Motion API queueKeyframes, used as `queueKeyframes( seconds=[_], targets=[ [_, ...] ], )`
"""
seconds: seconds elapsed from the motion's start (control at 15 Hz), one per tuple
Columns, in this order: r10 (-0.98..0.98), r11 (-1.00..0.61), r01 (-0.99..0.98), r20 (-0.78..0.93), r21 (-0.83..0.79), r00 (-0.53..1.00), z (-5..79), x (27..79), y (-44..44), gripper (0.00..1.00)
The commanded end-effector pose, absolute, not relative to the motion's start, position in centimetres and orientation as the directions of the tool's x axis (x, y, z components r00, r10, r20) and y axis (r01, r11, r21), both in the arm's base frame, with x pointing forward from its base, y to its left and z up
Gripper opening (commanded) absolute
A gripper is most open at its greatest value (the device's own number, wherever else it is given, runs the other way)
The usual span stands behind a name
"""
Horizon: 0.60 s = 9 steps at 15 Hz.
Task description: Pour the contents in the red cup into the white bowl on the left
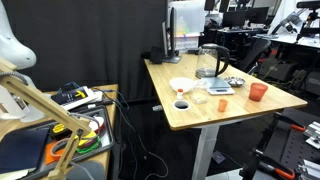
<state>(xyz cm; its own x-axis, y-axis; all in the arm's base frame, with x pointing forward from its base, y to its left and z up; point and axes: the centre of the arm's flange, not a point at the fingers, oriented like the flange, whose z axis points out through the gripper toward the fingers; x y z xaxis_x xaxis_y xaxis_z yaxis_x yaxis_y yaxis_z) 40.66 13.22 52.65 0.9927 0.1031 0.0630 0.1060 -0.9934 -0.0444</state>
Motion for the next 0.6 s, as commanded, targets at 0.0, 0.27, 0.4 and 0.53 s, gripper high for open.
queueKeyframes(
  seconds=[0.0,0.27,0.4,0.53],
  targets=[
    [0.103,-0.993,0.106,0.063,-0.044,0.993,52.7,40.7,13.2,1.00],
    [0.029,-0.999,0.031,0.054,-0.030,0.998,51.4,41.2,10.1,1.00],
    [-0.033,-0.999,-0.032,0.032,-0.027,0.999,50.2,41.3,7.2,1.00],
    [-0.116,-0.993,-0.116,0.009,-0.031,0.993,49.0,41.2,3.7,1.00]
  ],
)
